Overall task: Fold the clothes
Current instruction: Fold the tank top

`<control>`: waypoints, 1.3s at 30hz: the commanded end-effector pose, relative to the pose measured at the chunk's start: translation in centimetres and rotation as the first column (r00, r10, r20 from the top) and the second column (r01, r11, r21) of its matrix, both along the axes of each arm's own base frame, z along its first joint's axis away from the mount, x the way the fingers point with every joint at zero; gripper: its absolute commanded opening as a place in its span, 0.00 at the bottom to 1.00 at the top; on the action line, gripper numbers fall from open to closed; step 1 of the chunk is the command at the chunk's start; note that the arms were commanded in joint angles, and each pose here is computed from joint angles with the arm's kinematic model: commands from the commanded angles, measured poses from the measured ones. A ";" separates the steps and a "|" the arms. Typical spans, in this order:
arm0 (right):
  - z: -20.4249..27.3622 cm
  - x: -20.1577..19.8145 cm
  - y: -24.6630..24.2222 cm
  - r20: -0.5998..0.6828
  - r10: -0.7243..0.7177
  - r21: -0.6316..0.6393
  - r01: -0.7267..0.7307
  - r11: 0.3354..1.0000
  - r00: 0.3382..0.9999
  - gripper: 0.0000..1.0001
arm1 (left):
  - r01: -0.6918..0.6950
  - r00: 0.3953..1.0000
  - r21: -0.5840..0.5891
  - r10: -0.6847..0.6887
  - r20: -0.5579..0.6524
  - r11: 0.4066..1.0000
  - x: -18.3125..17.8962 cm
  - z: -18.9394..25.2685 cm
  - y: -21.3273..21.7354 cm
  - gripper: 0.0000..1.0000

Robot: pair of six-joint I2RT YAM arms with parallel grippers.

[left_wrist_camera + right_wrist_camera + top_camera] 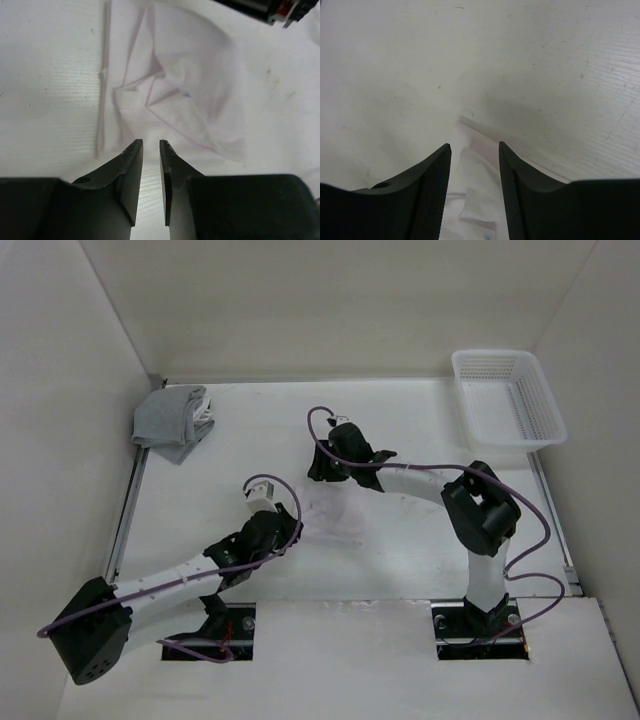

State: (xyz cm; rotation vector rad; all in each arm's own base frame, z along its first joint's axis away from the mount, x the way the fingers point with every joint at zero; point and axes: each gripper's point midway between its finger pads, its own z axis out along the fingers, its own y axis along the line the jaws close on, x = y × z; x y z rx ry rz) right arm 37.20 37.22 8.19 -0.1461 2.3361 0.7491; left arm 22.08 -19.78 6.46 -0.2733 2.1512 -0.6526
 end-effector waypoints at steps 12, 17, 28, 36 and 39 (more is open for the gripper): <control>0.7 -1.8 -0.5 0.031 0.092 -0.109 -0.088 0.990 0.995 0.47 | 0.083 0.995 0.078 -0.079 -0.057 0.994 1.0 -1.3 -2.1 0.24; 0.1 -1.3 0.2 0.021 0.104 -0.120 -0.101 0.988 0.994 0.46 | 0.100 0.993 0.079 -0.095 -0.065 0.992 0.8 -2.0 -2.4 0.25; -0.9 -1.0 0.6 -0.013 0.146 -0.169 -0.146 0.975 0.989 0.42 | 0.161 0.984 0.033 -0.158 -0.080 0.986 -0.1 -1.9 -3.0 0.14; 0.0 -2.1 0.1 -0.007 0.164 -0.146 -0.164 0.976 0.986 0.43 | 0.162 0.983 -0.006 -0.162 -0.084 0.987 0.0 -1.5 -2.8 0.18; 0.8 -2.4 0.2 0.016 0.168 -0.126 -0.165 0.978 0.986 0.47 | 0.153 0.984 -0.025 -0.155 -0.089 0.988 0.3 -1.7 -2.5 0.21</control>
